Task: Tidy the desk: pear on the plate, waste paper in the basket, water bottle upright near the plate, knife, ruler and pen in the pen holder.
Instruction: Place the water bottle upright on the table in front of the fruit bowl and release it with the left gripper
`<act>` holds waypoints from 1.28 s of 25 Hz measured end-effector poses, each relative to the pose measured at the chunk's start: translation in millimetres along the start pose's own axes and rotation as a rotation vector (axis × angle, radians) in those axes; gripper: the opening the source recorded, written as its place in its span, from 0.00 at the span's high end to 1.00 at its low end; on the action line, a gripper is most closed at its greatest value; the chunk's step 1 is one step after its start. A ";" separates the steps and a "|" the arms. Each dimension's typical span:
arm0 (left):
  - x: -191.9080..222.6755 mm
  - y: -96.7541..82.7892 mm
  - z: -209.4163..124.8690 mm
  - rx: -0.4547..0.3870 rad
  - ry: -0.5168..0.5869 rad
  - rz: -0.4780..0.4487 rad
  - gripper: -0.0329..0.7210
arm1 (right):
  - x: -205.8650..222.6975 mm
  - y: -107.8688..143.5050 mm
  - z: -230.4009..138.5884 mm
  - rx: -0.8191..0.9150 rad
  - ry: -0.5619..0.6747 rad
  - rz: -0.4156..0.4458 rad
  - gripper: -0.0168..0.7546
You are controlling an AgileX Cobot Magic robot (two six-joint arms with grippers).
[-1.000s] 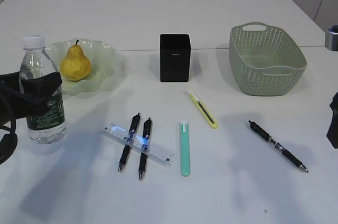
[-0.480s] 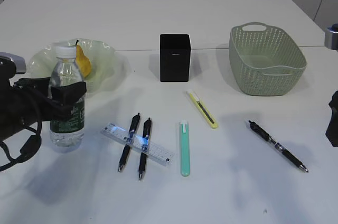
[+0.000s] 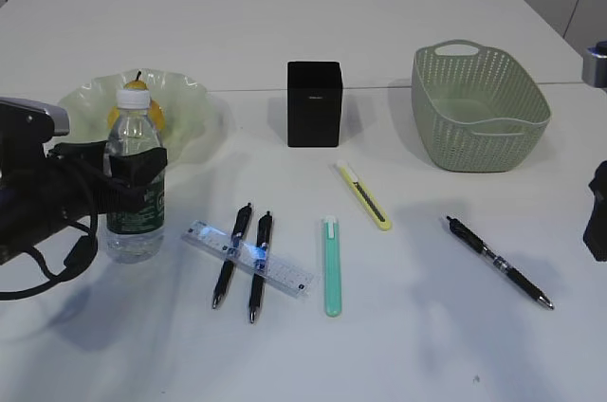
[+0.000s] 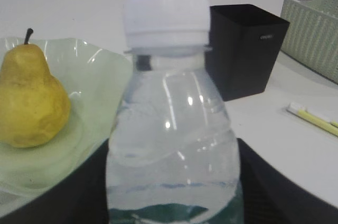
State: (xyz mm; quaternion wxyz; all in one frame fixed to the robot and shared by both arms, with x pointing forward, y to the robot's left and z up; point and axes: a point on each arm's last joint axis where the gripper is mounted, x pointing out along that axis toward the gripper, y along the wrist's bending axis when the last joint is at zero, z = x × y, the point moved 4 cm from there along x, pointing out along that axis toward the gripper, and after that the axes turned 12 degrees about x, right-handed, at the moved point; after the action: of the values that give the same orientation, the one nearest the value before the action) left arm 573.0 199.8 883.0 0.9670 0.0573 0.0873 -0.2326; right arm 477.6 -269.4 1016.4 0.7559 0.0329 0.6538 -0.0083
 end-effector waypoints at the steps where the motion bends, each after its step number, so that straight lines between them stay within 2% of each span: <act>1: 1.5 0.1 -0.8 -0.002 -0.008 -0.001 0.40 | 0.0 0.1 0.3 0.000 -0.002 0.000 0.27; 21: 22.3 5.0 -16.9 -0.008 -0.104 0.019 0.40 | 0.0 0.3 3.1 0.001 -0.024 0.002 0.28; 32: 22.7 6.7 -17.5 -0.011 -0.103 0.032 0.32 | 0.0 -0.1 3.3 0.000 -0.025 -0.001 0.28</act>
State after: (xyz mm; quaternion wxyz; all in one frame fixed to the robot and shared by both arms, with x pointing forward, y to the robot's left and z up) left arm 593.5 198.4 861.9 0.9740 0.0413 0.0379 -0.2193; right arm 480.9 -269.7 1016.9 0.7640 0.0324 0.6443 -0.0090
